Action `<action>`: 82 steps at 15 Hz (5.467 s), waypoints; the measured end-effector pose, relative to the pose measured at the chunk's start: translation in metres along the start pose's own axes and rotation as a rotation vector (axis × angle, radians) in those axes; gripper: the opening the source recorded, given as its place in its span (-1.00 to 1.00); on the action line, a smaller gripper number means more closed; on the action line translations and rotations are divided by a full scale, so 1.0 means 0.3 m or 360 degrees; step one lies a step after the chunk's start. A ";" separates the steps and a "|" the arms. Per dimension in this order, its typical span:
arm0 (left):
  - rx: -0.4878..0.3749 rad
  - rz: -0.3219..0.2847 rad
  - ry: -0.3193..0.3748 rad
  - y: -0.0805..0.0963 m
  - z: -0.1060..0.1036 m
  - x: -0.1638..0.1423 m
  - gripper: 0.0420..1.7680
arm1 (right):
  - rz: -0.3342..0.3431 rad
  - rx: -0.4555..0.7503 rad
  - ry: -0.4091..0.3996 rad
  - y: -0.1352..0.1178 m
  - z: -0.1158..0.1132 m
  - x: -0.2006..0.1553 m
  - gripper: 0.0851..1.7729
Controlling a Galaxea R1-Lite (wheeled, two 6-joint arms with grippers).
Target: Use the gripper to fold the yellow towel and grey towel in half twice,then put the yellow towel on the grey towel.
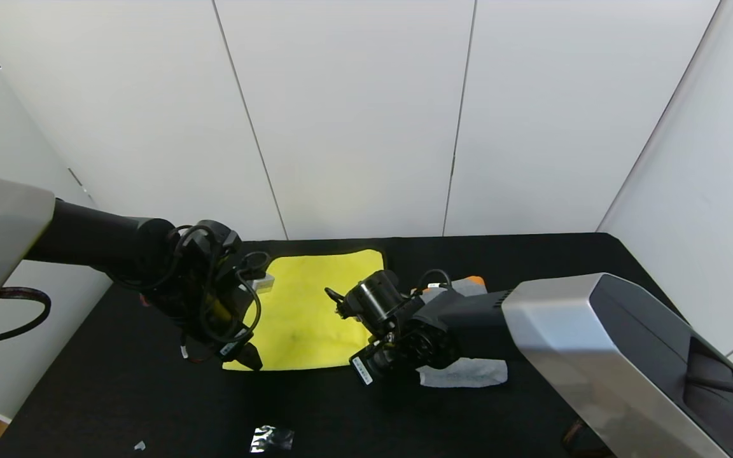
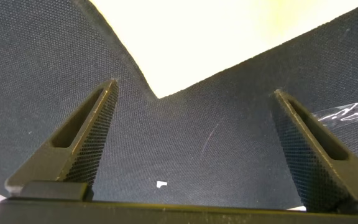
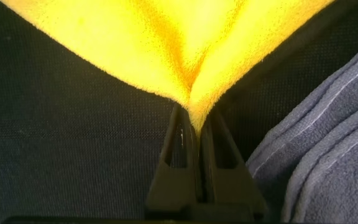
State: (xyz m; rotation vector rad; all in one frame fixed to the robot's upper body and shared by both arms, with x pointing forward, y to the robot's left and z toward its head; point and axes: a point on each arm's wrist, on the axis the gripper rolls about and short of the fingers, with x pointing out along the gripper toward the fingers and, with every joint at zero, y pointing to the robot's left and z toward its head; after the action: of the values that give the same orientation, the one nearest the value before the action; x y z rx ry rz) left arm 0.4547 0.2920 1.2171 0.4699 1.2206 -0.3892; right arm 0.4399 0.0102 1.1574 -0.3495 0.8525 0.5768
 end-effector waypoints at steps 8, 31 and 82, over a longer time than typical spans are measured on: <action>0.0014 -0.0005 0.0053 0.005 0.004 0.047 0.94 | 0.0003 0.0012 -0.0012 0.002 0.007 -0.009 -0.94; -0.0049 -0.0018 0.0087 0.060 0.024 0.139 0.94 | 0.0005 0.0014 -0.0028 0.006 0.015 -0.015 -0.94; -0.0150 -0.0138 -0.0046 -0.019 -0.143 -0.111 -0.90 | 0.0196 0.0340 -0.0051 0.020 0.077 -0.247 -0.94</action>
State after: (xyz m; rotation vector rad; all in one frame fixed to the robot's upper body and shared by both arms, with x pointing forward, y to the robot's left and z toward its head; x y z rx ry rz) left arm 0.4077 0.3114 1.2365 0.3299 1.2286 -0.4089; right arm 0.4117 0.0019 1.2294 -0.0937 0.8998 0.5977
